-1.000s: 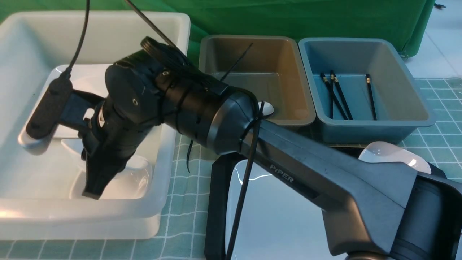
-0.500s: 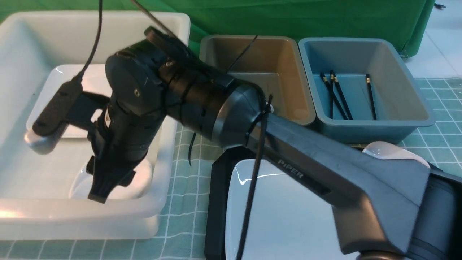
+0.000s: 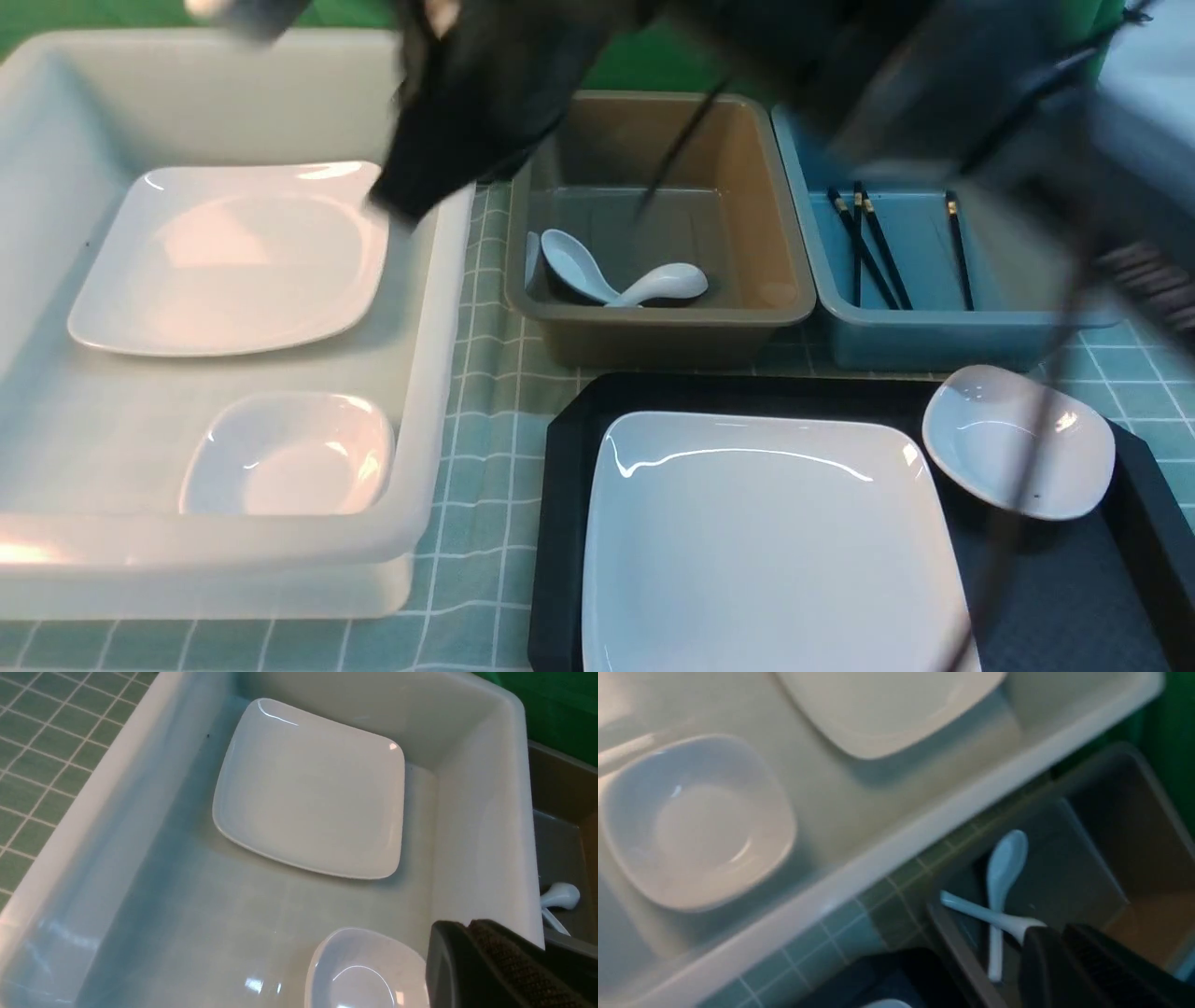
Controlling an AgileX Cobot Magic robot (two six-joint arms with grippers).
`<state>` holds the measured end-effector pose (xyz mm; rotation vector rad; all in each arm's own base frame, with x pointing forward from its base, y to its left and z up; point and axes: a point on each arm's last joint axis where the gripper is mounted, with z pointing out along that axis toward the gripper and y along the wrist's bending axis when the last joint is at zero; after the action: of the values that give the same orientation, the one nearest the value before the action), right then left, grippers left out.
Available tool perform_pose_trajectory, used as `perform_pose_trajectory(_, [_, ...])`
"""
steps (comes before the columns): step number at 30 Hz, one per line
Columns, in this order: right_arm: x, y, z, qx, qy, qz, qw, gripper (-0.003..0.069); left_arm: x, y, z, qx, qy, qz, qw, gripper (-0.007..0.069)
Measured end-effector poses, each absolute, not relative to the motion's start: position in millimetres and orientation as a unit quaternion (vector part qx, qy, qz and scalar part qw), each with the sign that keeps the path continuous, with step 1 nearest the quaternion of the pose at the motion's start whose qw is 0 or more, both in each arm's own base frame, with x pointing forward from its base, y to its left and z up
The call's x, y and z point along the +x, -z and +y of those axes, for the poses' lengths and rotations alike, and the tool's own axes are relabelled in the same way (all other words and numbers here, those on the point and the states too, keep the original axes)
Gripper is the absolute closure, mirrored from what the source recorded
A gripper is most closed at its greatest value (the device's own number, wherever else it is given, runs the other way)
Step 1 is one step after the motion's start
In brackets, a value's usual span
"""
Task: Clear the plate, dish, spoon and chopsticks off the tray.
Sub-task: Use the right arm to grab a small plate from the dinner plate
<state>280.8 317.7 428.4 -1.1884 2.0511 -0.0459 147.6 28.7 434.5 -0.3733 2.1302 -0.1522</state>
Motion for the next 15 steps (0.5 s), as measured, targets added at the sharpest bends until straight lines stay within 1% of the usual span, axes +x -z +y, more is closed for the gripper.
perform_pose_trajectory(1, [284.1, -434.0, 303.8, -0.452, 0.02, 0.809, 0.377, 0.0624, 147.8, -434.7, 27.6, -0.147, 0.066, 0.869, 0.468, 0.0614])
perform_pose_trajectory(3, [284.7, -450.2, 260.7, -0.419, 0.025, 0.825, 0.377, 0.0639, 148.2, -435.3, 24.8, -0.139, 0.08, 0.868, 0.47, 0.0614])
perform_pose_trajectory(5, [285.3, -452.1, 212.6, -0.384, 0.038, 0.85, 0.358, 0.0641, 150.1, -435.7, 21.4, -0.129, 0.098, 0.867, 0.47, 0.0614])
perform_pose_trajectory(6, [287.9, -446.6, 205.5, -0.378, 0.043, 0.857, 0.347, 0.0641, 151.5, -435.7, 20.1, -0.124, 0.106, 0.867, 0.47, 0.0614])
perform_pose_trajectory(7, [284.7, -435.9, 163.5, -0.344, 0.062, 0.882, 0.317, 0.0641, 157.1, -435.3, 14.2, -0.103, 0.133, 0.867, 0.469, 0.0614])
perform_pose_trajectory(8, [284.7, -435.9, 163.5, -0.344, 0.062, 0.882, 0.317, 0.064, 157.9, -435.3, 13.5, -0.1, 0.136, 0.867, 0.469, 0.0614])
perform_pose_trajectory(9, [282.3, -428.3, 145.9, -0.329, 0.07, 0.893, 0.3, 0.0638, 161.3, -434.5, 10.0, -0.087, 0.15, 0.867, 0.466, 0.0614])
perform_pose_trajectory(10, [277.3, -410.5, 118.3, -0.3, 0.083, 0.913, 0.266, 0.0624, 168.5, -431.7, 3.2, -0.066, 0.175, 0.869, 0.458, 0.0614])
perform_pose_trajectory(12, [267.7, -374.8, 84.8, -0.263, 0.098, 0.937, 0.207, 0.0565, 179.4, -426.2, -6.5, -0.038, 0.201, 0.874, 0.44, 0.0614])
perform_pose_trajectory(15, [261.5, -325.5, 56.3, -0.235, 0.105, 0.952, 0.162, 0.0421, 199.8, -409.2, -28.9, 0.01, 0.228, 0.886, 0.404, 0.0614])
